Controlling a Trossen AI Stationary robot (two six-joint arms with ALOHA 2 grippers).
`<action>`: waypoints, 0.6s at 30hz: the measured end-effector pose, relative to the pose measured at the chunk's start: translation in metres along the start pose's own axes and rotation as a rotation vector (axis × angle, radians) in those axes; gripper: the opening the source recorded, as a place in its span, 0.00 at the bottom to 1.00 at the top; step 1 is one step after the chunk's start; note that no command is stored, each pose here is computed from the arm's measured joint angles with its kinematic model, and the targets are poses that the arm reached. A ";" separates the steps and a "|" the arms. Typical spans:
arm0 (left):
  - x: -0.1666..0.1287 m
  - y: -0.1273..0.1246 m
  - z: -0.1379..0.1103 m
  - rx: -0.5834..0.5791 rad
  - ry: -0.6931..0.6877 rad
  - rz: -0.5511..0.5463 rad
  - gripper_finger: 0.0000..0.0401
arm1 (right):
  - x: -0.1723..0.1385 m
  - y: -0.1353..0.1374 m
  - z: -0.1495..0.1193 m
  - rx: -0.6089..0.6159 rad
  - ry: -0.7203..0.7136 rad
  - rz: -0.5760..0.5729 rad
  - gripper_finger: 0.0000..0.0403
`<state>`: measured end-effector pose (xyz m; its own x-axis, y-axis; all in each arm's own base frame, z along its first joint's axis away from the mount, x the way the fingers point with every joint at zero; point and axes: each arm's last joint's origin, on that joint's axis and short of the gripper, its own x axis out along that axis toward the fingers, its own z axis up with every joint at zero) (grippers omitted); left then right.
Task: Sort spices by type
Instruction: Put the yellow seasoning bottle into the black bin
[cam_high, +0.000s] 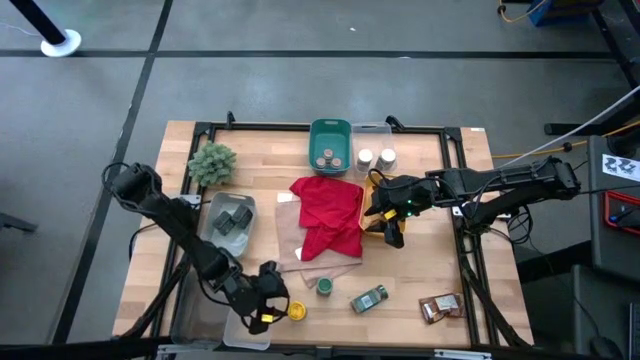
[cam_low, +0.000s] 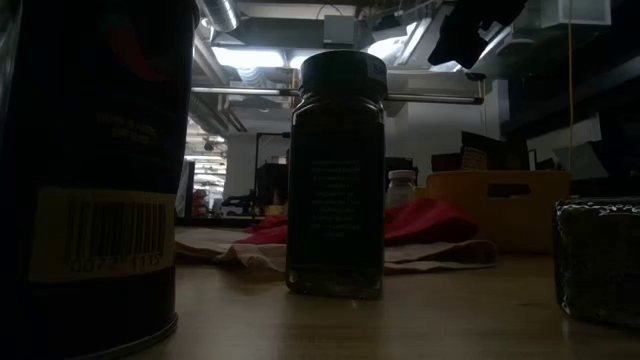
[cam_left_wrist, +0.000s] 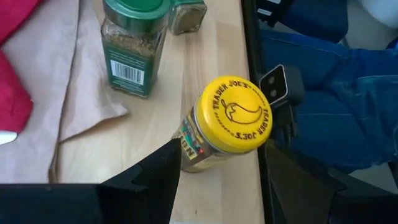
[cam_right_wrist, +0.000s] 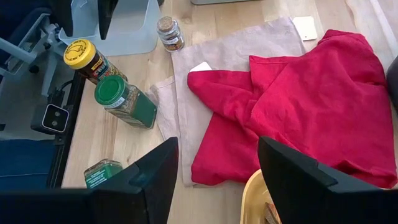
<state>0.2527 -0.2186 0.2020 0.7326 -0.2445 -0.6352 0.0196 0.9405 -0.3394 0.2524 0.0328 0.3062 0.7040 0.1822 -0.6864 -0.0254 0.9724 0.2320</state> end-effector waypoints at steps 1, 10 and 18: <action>0.000 -0.001 -0.001 0.005 0.002 -0.003 0.55 | 0.000 0.000 0.000 0.000 0.000 0.000 0.55; 0.005 -0.011 -0.019 0.097 0.039 -0.019 0.55 | 0.000 0.000 0.000 -0.001 0.000 0.000 0.55; 0.013 -0.008 -0.025 0.103 0.050 0.019 0.55 | 0.000 0.000 0.000 -0.001 0.000 0.000 0.55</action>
<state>0.2455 -0.2354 0.1791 0.6988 -0.2352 -0.6755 0.0773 0.9637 -0.2556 0.2524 0.0328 0.3062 0.7040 0.1819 -0.6865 -0.0259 0.9726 0.2311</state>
